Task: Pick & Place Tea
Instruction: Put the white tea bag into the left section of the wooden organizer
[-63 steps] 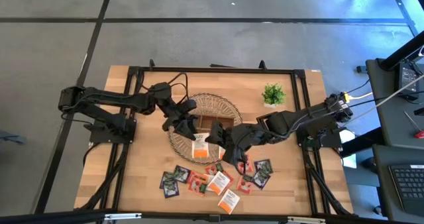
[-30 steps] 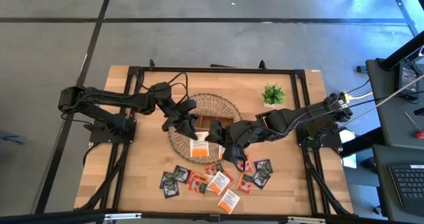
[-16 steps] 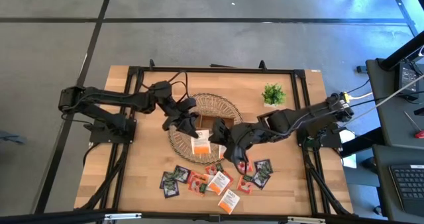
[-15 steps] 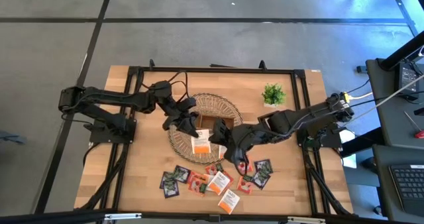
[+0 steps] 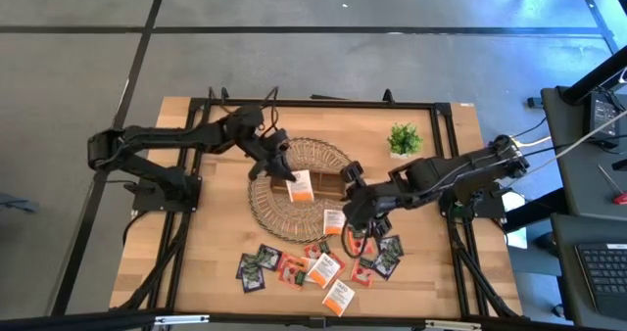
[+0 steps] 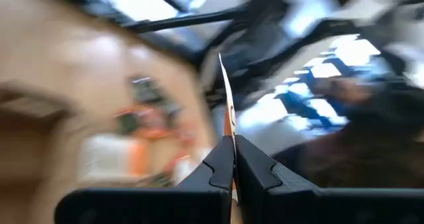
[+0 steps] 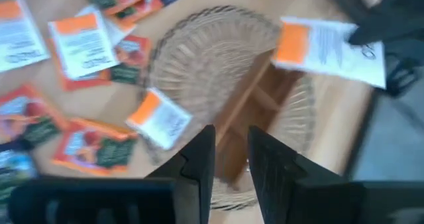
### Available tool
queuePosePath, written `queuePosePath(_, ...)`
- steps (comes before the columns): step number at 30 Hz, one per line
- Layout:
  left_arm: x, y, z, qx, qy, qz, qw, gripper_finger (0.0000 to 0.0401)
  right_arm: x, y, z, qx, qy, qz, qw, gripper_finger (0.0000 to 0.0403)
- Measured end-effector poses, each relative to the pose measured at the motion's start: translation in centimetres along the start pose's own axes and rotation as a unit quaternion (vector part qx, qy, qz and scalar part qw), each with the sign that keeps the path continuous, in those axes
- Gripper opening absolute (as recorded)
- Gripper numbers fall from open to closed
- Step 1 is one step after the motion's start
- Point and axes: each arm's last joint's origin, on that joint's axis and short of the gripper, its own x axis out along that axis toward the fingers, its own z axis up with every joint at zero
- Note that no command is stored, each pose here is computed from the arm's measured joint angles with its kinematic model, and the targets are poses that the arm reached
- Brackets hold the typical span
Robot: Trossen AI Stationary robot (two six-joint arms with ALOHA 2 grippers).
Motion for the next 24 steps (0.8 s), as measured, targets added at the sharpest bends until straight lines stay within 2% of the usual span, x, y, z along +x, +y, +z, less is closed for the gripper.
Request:
queuePosePath(5, -1.6, 2.4, -1.6, 0.002, 0.037, 0.152, 0.988, 0.0003, 0.4, 0.1, -0.3, 0.03, 0.009, 0.007, 0.999, 0.0092)
queuePosePath(8, -2.1, 3.0, -2.2, 0.035, 0.064, 0.204, 0.976, 0.0002, 1.0, -0.2, -0.4, 0.03, 0.007, 0.003, 1.0, 0.0092)
queuePosePath(13, -2.2, 3.3, -2.3, 0.113, 0.086, 0.241, 0.96, 0.0002, 2.5, -0.9, -0.6, 0.022, -0.016, 0.019, 0.999, 0.0092)
queuePosePath(17, -2.4, 3.5, -2.4, 0.173, 0.107, 0.277, 0.939, 0.0002, 3.3, -1.9, -1.2, 0.032, -0.036, 0.057, 0.997, 0.0092)
queuePosePath(20, -2.6, 3.7, -2.8, 0.19, 0.135, 0.3, 0.925, 0.0002, 3.7, -2.5, -1.6, 0.044, -0.044, 0.081, 0.995, 0.0092)
queuePosePath(24, -2.7, 3.7, -3.3, 0.181, 0.158, 0.3, 0.923, 0.0002, 3.9, -3.0, -1.9, 0.048, -0.049, 0.098, 0.993, 0.0092)
